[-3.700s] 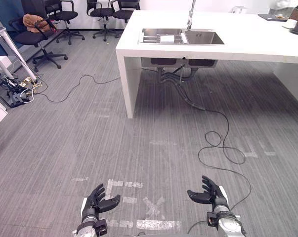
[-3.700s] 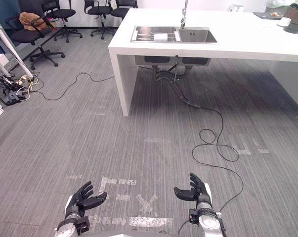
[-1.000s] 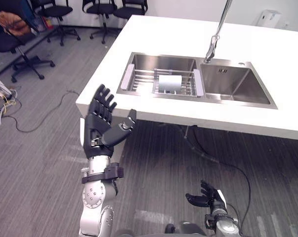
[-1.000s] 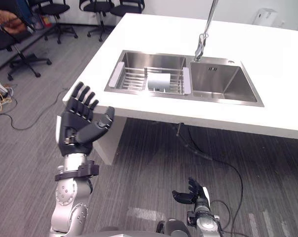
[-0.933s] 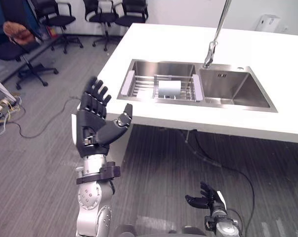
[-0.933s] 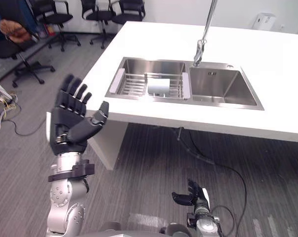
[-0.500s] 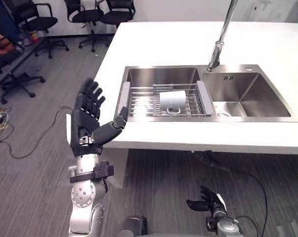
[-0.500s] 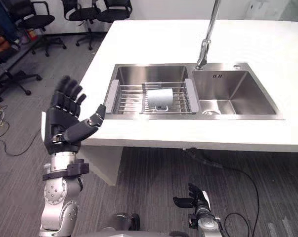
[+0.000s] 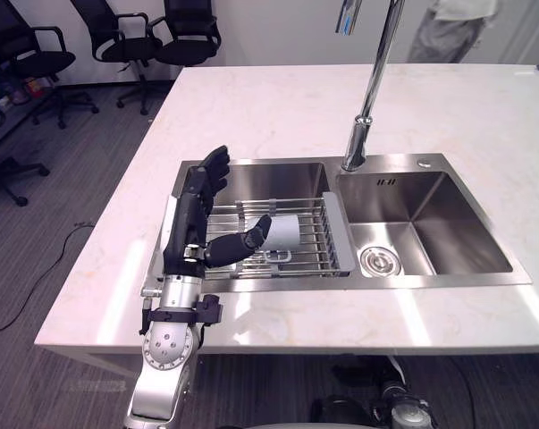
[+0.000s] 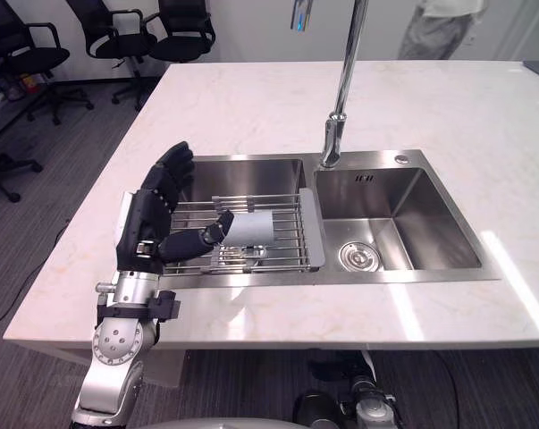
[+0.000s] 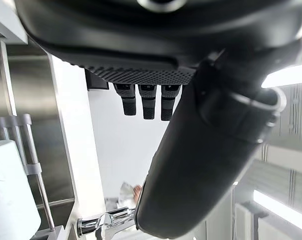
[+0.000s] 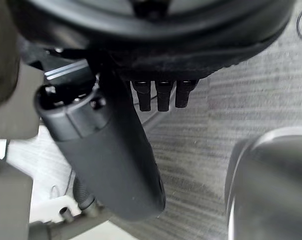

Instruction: Walk over to the sink, pick up the cup, carry it to the dishwasher, place the cup inside the dishwasher, then close the dishwasher door

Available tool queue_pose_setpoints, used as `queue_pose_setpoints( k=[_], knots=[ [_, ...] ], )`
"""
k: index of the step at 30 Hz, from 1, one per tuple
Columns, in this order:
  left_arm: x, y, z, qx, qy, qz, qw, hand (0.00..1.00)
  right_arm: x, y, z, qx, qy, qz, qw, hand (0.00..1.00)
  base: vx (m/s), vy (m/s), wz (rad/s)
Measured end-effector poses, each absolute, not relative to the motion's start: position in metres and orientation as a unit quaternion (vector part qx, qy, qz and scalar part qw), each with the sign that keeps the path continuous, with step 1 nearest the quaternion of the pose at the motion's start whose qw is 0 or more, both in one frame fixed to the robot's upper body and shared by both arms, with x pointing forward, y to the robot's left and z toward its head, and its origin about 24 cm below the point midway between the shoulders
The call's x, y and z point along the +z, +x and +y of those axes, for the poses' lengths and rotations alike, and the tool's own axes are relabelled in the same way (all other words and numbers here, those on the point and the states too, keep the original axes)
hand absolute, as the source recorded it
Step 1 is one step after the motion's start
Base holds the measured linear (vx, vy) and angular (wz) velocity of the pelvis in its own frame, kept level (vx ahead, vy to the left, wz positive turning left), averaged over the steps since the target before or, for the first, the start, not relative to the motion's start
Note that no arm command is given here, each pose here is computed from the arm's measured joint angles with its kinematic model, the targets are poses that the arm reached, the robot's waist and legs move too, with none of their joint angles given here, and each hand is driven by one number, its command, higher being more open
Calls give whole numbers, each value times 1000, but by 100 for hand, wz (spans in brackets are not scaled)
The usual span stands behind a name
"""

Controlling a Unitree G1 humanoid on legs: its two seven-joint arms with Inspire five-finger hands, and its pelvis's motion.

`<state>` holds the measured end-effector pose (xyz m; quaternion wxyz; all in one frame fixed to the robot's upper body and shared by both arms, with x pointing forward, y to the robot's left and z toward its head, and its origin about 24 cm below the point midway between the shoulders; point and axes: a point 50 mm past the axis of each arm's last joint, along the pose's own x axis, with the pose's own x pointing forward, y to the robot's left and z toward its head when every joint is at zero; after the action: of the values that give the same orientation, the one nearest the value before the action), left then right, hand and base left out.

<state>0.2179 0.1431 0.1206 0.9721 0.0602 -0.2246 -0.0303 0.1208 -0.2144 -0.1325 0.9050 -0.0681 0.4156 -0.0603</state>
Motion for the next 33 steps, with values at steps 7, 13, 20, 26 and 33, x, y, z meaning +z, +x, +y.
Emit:
queue_pose_setpoints(
  k=[7, 13, 20, 26, 33],
  knots=[
    [134, 225, 137, -63, 119, -258, 957, 90, -132, 112, -216, -67, -65, 417, 904, 90, 94, -7, 19],
    [134, 229, 132, -95, 180, -255, 945, 90, -136, 115, -200, -42, -46, 419, 906, 90, 76, 94, -5],
    [127, 226, 108, -173, 236, -255, 921, 90, -138, 108, -195, -33, -36, 427, 903, 90, 40, 36, -16],
    [110, 241, 105, -190, 260, -221, 920, 90, -144, 101, -197, -34, -38, 448, 892, 90, -11, -44, -13],
    [69, 252, 121, -188, 316, -126, 921, 90, -147, 100, -202, -34, -45, 460, 886, 90, -49, 20, -7]
  ],
)
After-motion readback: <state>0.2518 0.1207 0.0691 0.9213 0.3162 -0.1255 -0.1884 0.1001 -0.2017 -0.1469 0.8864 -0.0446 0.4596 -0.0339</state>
